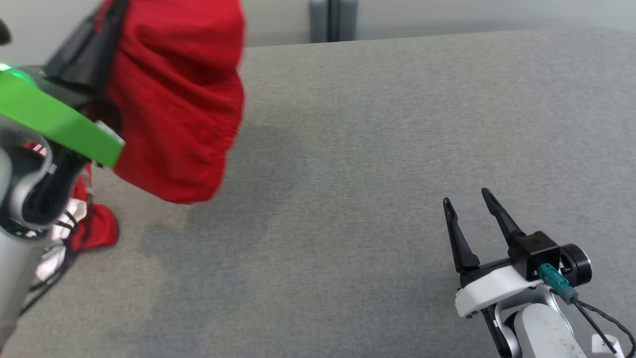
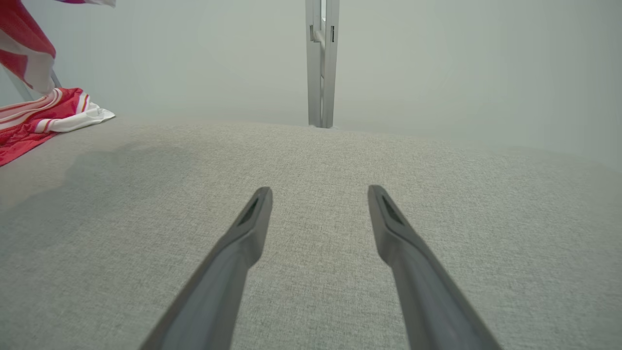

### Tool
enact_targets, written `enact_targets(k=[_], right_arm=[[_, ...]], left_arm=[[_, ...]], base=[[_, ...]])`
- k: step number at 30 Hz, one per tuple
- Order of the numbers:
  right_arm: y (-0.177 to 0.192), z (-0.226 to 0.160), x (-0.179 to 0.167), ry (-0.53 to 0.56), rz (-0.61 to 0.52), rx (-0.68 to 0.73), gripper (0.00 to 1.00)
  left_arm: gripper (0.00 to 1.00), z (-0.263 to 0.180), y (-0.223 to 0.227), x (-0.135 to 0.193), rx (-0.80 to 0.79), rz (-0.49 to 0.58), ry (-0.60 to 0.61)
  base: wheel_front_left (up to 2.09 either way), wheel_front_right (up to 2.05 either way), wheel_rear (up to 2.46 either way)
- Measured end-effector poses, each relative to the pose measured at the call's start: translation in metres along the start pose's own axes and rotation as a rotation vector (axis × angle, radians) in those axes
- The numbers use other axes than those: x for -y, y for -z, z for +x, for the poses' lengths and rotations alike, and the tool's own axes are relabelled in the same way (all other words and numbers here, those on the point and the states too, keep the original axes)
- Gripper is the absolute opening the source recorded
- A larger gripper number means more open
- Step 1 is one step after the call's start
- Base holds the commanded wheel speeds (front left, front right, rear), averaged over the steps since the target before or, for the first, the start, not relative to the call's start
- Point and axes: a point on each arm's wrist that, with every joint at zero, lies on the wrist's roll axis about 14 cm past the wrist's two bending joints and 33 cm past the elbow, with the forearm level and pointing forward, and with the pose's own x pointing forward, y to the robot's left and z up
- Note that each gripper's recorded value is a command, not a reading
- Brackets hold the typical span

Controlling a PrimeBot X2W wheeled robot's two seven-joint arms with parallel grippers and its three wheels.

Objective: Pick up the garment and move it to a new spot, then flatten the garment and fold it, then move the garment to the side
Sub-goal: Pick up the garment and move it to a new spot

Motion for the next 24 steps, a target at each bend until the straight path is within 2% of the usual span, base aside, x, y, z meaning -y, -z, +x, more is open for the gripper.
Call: enact_targets(k=[8,12,14,17,20,24], right_arm=[[-0.009,-0.025,0.033,0.111,0.006,0.019,1.0],[-0.011,-0.04,0.051,0.177,0.009,0.022,1.0],[-0.012,-0.049,0.061,0.215,0.012,0.021,1.0],[-0.011,-0.064,0.078,0.276,0.01,0.014,1.0],[-0.009,-0.079,0.09,0.328,0.012,0.002,1.0],[-0.006,-0.094,0.102,0.385,0.018,-0.012,1.0]], left_arm=[[0.0,0.008,0.038,0.136,-0.146,-0.278,0.405],[0.0,0.011,0.062,0.178,-0.228,-0.36,0.526],[0.0,0.015,0.072,0.2,-0.264,-0.46,0.582],[0.0,0.026,0.093,0.213,-0.315,-0.512,0.598],[0.0,0.037,0.132,0.218,-0.423,-0.569,0.567],[0.0,0.052,0.19,0.201,-0.521,-0.516,0.472]], base=[[0.0,0.0,0.0],[0.0,0.0,0.0],[0.0,0.0,0.0],[0.0,0.0,0.0],[0.0,0.0,0.0],[0.0,0.0,0.0]])
